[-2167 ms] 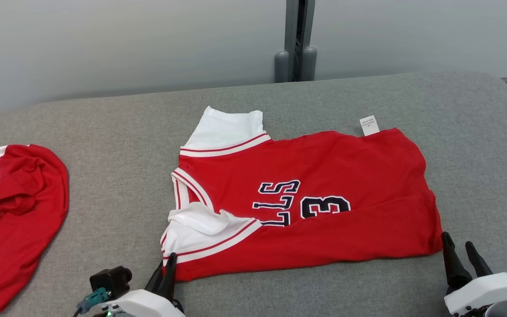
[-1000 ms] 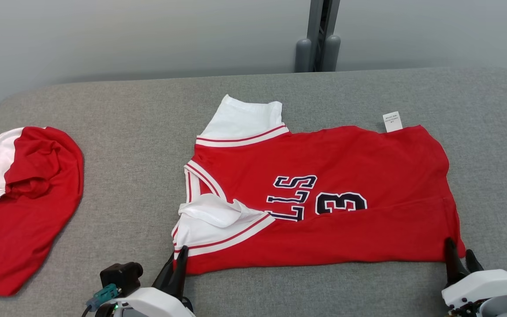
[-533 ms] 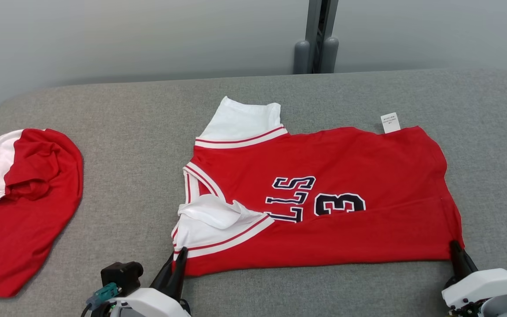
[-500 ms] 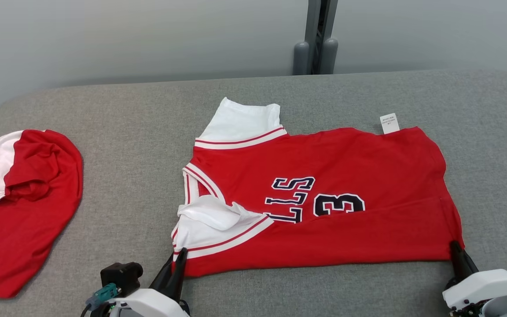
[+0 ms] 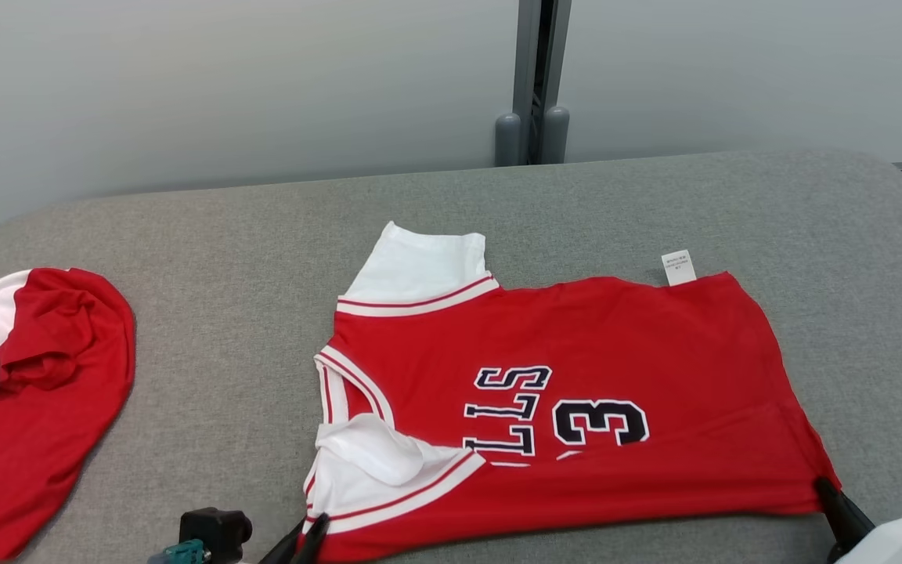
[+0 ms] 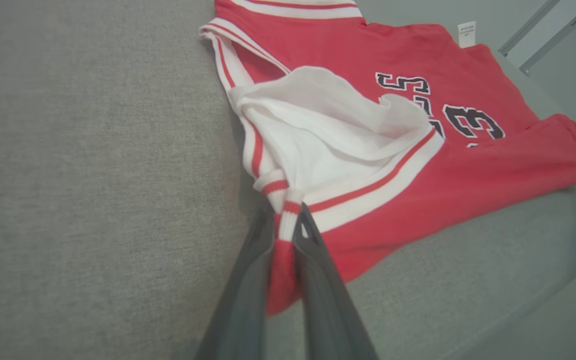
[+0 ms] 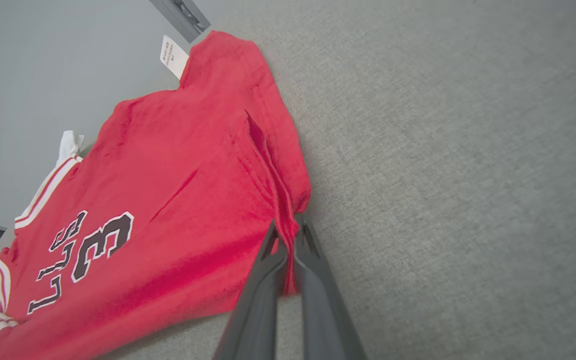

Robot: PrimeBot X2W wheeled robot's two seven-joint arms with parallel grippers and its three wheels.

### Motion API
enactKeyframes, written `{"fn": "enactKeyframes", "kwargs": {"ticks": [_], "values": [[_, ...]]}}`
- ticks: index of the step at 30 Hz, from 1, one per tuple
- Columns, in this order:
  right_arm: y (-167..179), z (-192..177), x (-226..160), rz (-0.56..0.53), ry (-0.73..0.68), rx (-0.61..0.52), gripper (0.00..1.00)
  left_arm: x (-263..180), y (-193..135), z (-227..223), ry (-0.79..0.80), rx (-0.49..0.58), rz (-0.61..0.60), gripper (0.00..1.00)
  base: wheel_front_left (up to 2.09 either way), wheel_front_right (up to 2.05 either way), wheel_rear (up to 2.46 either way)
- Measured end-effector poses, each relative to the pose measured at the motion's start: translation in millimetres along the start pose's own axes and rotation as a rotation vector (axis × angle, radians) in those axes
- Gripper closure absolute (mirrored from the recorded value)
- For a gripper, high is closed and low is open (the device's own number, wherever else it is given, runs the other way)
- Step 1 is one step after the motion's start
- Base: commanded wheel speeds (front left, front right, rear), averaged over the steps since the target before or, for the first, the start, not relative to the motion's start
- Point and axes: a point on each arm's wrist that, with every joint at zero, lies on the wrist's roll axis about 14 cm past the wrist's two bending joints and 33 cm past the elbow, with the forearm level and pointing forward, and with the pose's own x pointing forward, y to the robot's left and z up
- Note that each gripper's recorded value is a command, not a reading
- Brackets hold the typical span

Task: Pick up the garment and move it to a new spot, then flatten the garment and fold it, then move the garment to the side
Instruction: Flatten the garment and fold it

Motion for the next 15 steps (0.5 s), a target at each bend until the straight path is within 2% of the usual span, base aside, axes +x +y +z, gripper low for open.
{"fn": "enactKeyframes", "kwargs": {"ticks": [10, 15], "values": [[-21, -13, -25, -0.031, 0.073, 0.025, 1.00, -24, -7, -22, 0.143, 0.029, -0.046, 1.00, 0.00, 0.00, 0.00], [-24, -14, -28, -0.034, 0.080, 0.026, 1.00, -29, -13, -23, 0.159, 0.018, -0.051, 1.00, 0.00, 0.00, 0.00]]}}
